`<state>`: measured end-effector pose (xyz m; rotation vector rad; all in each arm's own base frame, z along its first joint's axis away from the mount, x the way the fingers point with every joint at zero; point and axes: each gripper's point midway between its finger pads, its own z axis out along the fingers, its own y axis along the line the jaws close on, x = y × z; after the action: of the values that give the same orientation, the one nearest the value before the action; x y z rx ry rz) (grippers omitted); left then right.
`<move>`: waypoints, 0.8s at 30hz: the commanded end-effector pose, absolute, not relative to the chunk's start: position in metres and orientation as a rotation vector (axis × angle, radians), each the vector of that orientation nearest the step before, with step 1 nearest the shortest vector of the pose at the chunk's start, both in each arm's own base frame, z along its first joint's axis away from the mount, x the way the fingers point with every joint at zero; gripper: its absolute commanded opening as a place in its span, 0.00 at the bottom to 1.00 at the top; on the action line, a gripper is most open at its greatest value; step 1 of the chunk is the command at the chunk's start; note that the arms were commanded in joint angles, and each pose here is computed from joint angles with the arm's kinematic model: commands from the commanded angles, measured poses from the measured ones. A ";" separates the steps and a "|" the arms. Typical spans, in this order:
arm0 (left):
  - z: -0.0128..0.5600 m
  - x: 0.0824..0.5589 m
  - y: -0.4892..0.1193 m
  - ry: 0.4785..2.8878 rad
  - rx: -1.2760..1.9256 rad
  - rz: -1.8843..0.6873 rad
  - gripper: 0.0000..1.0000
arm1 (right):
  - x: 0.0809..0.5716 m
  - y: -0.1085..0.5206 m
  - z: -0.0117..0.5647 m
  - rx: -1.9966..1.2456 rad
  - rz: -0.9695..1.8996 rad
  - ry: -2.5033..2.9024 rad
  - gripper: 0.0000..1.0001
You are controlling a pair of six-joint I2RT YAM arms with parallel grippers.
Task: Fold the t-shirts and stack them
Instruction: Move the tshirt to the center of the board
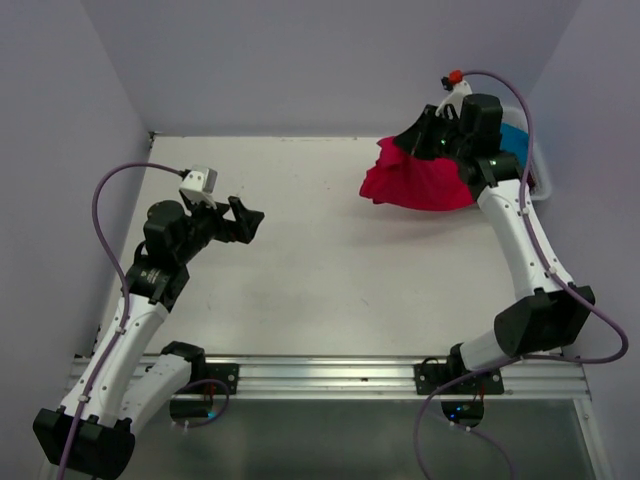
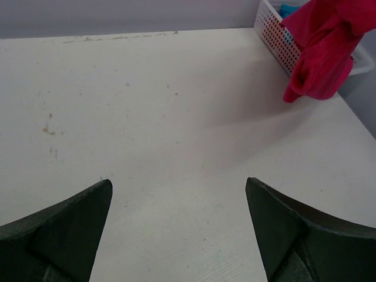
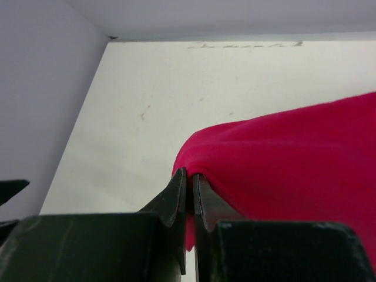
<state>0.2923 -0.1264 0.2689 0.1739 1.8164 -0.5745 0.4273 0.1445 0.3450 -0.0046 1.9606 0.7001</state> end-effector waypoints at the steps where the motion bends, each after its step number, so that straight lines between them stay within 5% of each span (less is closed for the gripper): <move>1: 0.270 0.292 -0.128 1.800 0.184 -0.578 1.00 | 0.393 0.185 0.386 -0.260 0.894 1.829 0.00; 13: 0.270 0.292 -0.125 1.799 0.168 -0.566 1.00 | 0.285 0.281 0.409 -0.822 1.345 1.638 0.00; 24: 0.269 0.293 -0.124 1.801 0.157 -0.556 1.00 | 0.228 0.291 0.456 -1.026 1.635 1.283 0.00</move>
<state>0.2930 -0.1237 0.2642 0.1608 1.8251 -0.5598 0.2654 0.2982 0.4018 -0.8553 1.5911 1.5790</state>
